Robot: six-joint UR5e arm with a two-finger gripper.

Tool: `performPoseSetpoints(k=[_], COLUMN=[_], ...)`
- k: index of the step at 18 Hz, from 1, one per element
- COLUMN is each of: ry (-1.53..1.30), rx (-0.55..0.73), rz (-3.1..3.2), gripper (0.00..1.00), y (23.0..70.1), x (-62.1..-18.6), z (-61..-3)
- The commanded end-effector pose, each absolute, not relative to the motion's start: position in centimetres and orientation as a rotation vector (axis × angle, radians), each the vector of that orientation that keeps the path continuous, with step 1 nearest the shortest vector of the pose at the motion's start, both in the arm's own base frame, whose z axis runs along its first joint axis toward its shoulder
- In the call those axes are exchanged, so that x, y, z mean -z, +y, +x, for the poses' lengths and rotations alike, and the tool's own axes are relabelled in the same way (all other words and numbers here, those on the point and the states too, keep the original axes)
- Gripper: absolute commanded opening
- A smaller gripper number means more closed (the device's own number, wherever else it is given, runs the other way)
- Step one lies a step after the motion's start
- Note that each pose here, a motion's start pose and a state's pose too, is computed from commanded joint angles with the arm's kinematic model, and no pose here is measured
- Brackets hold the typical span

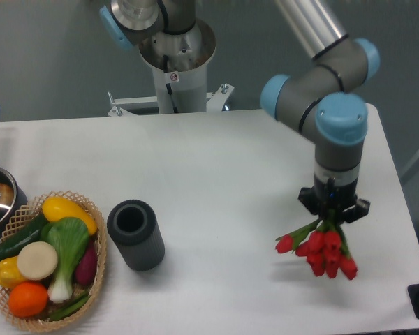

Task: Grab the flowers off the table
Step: 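Lift the red tulip bunch up off the table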

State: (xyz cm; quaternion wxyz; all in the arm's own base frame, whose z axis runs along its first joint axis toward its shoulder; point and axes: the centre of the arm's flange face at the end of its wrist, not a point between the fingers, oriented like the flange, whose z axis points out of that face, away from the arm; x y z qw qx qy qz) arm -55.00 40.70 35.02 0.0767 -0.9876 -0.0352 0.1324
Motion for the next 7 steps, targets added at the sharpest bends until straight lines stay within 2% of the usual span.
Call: performPoseSetpoints(k=[5, 7], ry=[-0.112, -0.111], rx=[-0.302, -0.307], rz=[-3.013, -3.033], gripper=[0.00, 0.00], y=[40.4, 40.2], x=[-36.0, -37.2], z=[-54.5, -55.0])
